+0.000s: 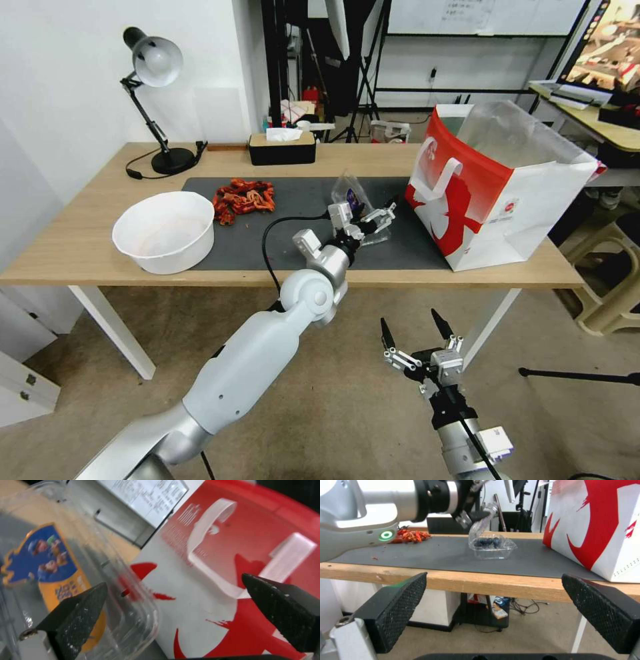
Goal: Close the takeout container lid, then place the container into the takeout bag.
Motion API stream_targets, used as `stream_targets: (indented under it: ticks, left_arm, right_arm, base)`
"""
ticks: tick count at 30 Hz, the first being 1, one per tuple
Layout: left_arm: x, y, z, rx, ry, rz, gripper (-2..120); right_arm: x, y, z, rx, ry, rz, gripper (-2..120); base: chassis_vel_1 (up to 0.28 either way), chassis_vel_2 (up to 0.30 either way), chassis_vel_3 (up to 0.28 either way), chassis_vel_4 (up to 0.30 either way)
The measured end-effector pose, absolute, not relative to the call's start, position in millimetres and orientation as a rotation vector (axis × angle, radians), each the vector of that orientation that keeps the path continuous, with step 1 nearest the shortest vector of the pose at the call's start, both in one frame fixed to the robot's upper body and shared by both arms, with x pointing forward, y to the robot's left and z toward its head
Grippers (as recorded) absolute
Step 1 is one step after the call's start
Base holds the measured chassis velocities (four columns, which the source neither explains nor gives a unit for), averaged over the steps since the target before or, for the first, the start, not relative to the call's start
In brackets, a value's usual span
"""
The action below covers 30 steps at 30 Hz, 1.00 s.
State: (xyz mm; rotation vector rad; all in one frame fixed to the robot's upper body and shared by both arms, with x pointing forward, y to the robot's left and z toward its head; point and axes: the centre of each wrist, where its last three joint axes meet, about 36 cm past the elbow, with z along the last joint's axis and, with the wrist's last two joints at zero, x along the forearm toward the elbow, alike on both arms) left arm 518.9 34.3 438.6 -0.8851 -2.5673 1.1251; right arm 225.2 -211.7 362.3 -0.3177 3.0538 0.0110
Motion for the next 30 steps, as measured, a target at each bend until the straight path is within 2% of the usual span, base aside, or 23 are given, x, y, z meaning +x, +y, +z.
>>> stream_targets:
  ticks: [1,2,4,6,7,10,11,14,15,18,19,22,24,25,26,30]
  left_arm:
    - [523.6,29.6,444.4,-0.778,-2.496,1.136,93]
    - [526.1,27.0,449.3,-0.702,-2.449,1.121,82]
    - [526.4,26.5,450.1,-0.688,-2.44,1.115,80]
    - [527.6,25.3,453.1,-0.64,-2.415,1.099,68]
    - [527.6,25.3,453.1,-0.64,-2.415,1.099,68]
    - [528.3,24.5,457.2,-0.614,-2.41,1.07,54]
    - [528.3,24.5,457.2,-0.614,-2.41,1.07,54]
    - [529.7,24.1,460.6,-0.594,-2.412,1.042,40]
    - [529.7,24.1,460.6,-0.594,-2.412,1.042,40]
    - [531.5,25.0,461.2,-0.58,-2.421,1.023,26]
    - [531.5,25.0,461.2,-0.58,-2.421,1.023,26]
    - [532.7,27.7,460.1,-0.572,-2.426,1.007,11]
    - [532.9,28.2,459.8,-0.571,-2.426,1.006,7]
    - [533.1,29.1,459.3,-0.569,-2.427,1.002,2]
    - [533.3,29.4,458.8,-0.568,-2.426,1.0,0]
    - [533.4,28.4,457.9,-0.567,-2.424,1.0,0]
  right_arm:
    - [226.0,-211.3,364.7,-0.317,3.047,0.017,100]
    - [226.4,-211.0,367.4,-0.317,3.041,0.024,100]
    - [226.5,-211.1,367.8,-0.317,3.04,0.025,100]
    - [227.1,-211.8,369.7,-0.315,3.035,0.031,100]
    - [227.1,-211.8,369.7,-0.315,3.035,0.031,100]
    - [232.6,-214.1,377.8,-0.314,3.017,0.092,100]
    - [232.6,-214.1,377.8,-0.314,3.017,0.092,100]
    - [243.4,-218.8,394.3,-0.316,3.0,0.218,100]
    - [243.4,-218.8,394.3,-0.316,3.0,0.218,100]
    - [256.6,-226.3,414.1,-0.318,2.977,0.387,100]
    - [256.6,-226.3,414.1,-0.318,2.977,0.387,100]
    - [272.0,-235.1,442.7,-0.343,2.94,0.694,100]
    - [275.1,-236.5,449.2,-0.35,2.93,0.773,100]
    - [281.9,-239.1,462.1,-0.369,2.901,0.948,100]
    - [290.3,-241.2,475.9,-0.394,2.862,1.129,100]
    - [307.0,-244.1,491.9,-0.427,2.818,1.328,100]
  base:
    - [0.0,0.0,0.0,0.0]
    - [0.0,0.0,0.0,0.0]
    - [0.0,0.0,0.0,0.0]
    - [0.0,0.0,0.0,0.0]
    - [0.0,0.0,0.0,0.0]
    - [0.0,0.0,0.0,0.0]
    - [0.0,0.0,0.0,0.0]
    - [0.0,0.0,0.0,0.0]
    - [0.0,0.0,0.0,0.0]
    - [0.0,0.0,0.0,0.0]
    - [0.0,0.0,0.0,0.0]
    - [0.0,0.0,0.0,0.0]
    - [0.0,0.0,0.0,0.0]
    - [0.0,0.0,0.0,0.0]
    - [0.0,0.0,0.0,0.0]
    - [0.0,0.0,0.0,0.0]
